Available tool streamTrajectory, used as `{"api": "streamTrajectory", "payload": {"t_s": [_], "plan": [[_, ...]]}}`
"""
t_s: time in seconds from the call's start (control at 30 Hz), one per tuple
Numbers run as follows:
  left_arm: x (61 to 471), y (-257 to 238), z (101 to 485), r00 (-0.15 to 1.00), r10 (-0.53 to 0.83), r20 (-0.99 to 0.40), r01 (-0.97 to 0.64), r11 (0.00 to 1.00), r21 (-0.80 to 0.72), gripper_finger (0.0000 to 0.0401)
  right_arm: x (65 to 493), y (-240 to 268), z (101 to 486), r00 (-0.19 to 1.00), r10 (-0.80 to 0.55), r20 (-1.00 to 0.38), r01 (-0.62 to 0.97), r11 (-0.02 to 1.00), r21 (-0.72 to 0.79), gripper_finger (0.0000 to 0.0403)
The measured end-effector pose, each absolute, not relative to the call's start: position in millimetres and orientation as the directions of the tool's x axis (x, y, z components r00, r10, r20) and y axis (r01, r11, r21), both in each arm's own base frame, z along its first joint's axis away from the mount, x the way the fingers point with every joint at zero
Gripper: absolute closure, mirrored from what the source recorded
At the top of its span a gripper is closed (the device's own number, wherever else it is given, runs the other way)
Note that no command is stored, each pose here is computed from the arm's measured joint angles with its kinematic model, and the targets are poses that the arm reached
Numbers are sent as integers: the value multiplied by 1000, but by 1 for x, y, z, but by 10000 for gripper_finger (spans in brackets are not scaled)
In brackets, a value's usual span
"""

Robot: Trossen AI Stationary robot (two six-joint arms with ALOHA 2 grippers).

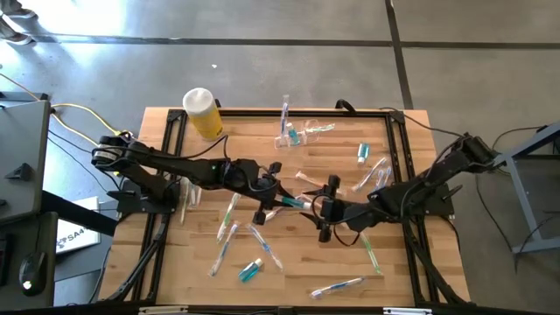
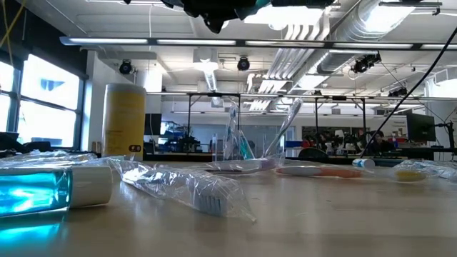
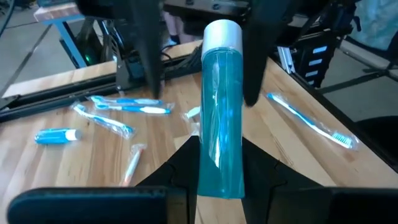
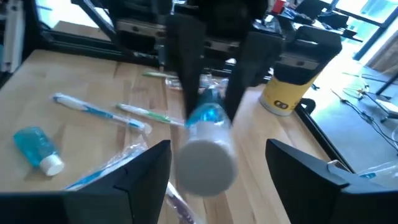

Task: Pick & Place toothbrushing station
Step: Put the blue mouthwash bottle into the transparent organizer

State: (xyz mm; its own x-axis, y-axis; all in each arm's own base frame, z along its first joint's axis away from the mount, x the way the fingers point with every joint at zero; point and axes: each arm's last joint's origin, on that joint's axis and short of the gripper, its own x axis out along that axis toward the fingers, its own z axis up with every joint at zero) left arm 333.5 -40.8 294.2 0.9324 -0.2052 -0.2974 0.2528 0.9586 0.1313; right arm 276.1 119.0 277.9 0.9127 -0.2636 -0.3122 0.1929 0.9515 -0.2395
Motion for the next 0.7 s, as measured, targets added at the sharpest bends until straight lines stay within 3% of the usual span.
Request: {"api": "streamTrajectory", "payload": {"t_s": [0.7], "plan": [[333, -40, 294, 932, -197, -303, 248, 958, 141, 329, 281, 112, 283, 922, -274, -275, 212, 949, -233, 157]]}}
